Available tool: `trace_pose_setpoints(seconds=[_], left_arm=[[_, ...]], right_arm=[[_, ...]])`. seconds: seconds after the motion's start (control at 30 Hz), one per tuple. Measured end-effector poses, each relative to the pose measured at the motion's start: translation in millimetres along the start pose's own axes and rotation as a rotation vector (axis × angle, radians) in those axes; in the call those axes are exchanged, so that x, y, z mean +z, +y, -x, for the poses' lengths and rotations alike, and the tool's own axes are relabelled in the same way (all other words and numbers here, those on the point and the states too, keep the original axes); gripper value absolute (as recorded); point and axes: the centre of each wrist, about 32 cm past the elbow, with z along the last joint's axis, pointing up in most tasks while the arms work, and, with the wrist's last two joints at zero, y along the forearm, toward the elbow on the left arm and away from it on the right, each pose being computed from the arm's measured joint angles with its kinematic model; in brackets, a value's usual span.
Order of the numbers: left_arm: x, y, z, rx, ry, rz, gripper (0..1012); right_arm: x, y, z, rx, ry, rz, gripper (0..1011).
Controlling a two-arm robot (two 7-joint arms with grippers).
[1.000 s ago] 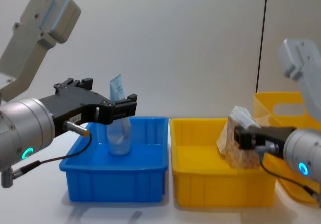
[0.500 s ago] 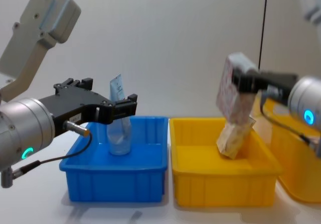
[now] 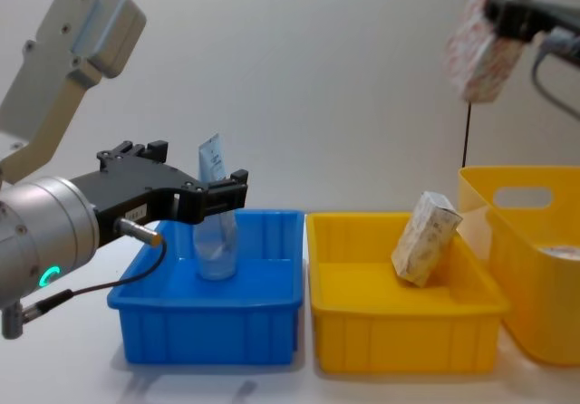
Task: Bimanual collaborative sorting of washing and personal care products
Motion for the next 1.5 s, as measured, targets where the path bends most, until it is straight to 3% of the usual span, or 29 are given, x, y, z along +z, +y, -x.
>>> trace_pose_setpoints(seconds=[0.23,0.53,1.0,1.5], left_arm=[[0.0,0.0,0.0,0.0,0.0,0.0,1001],[0.0,0.0,0.0,0.0,0.0,0.0,1001],[0.0,0.0,0.0,0.0,0.0,0.0,1001],[0.0,0.0,0.0,0.0,0.0,0.0,1002]], right_arm=[[13.8,-1.6,-14.3,-0.079,-0.011,-0.059,310],[20.8,-8.9,-31.1,-0.181,-0.057,-0.059,310],[18.2,-23.2,-49.6,-0.275,-0.122,0.076,308],[-2.4,-30.2,-60.8,-0.315,-0.177,0.312,308]])
